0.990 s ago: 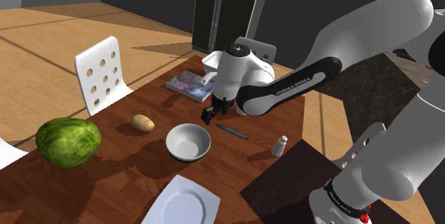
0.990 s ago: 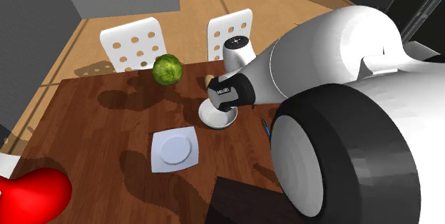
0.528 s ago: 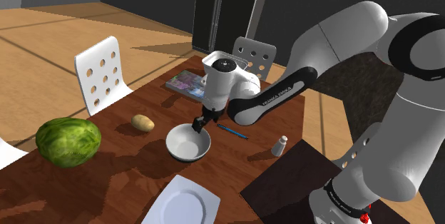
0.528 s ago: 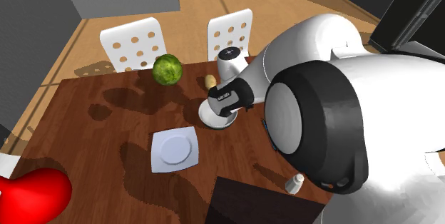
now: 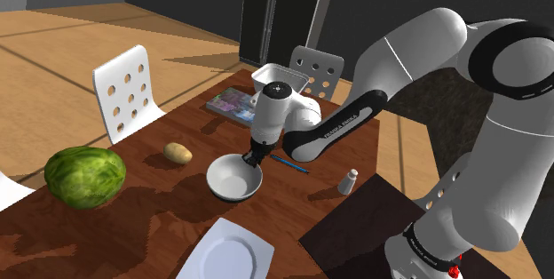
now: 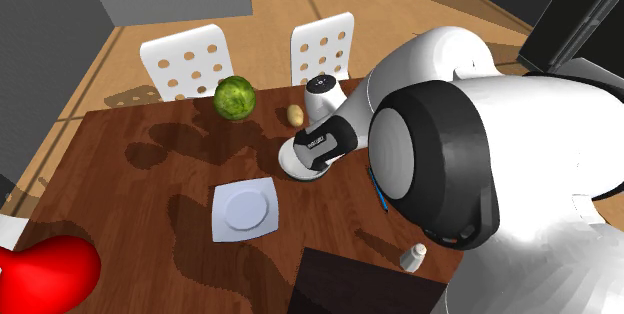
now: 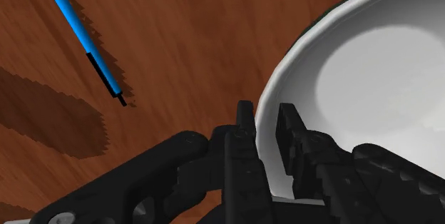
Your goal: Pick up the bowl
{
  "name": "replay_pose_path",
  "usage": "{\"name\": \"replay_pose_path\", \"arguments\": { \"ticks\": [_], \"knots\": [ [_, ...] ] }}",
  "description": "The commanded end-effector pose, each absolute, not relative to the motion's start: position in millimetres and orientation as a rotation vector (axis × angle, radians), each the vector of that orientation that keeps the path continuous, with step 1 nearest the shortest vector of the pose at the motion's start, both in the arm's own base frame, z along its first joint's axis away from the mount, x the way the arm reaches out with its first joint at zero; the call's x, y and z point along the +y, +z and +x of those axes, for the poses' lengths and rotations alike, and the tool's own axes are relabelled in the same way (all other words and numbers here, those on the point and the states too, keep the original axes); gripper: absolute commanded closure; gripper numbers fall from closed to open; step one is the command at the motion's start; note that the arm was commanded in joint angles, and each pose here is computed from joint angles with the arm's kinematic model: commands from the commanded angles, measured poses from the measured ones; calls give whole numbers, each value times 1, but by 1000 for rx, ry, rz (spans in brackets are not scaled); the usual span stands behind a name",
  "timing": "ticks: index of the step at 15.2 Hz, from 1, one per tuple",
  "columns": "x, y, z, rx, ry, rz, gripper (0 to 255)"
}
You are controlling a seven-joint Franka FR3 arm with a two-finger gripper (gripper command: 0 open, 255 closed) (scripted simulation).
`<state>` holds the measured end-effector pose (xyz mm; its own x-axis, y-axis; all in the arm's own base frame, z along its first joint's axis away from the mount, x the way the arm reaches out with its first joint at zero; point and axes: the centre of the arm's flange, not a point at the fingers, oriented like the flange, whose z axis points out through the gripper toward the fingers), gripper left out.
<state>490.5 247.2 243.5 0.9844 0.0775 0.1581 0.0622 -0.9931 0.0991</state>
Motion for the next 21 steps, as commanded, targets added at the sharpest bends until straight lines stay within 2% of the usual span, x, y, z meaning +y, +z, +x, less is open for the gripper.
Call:
{"name": "replay_pose_path", "arguments": {
  "ticks": [1,7,21],
  "knots": [
    [247,243,490,107,248,3036,255],
    [247,243,491,107,248,3036,255],
    [247,317,491,107,248,3036,255]
  ]
}}
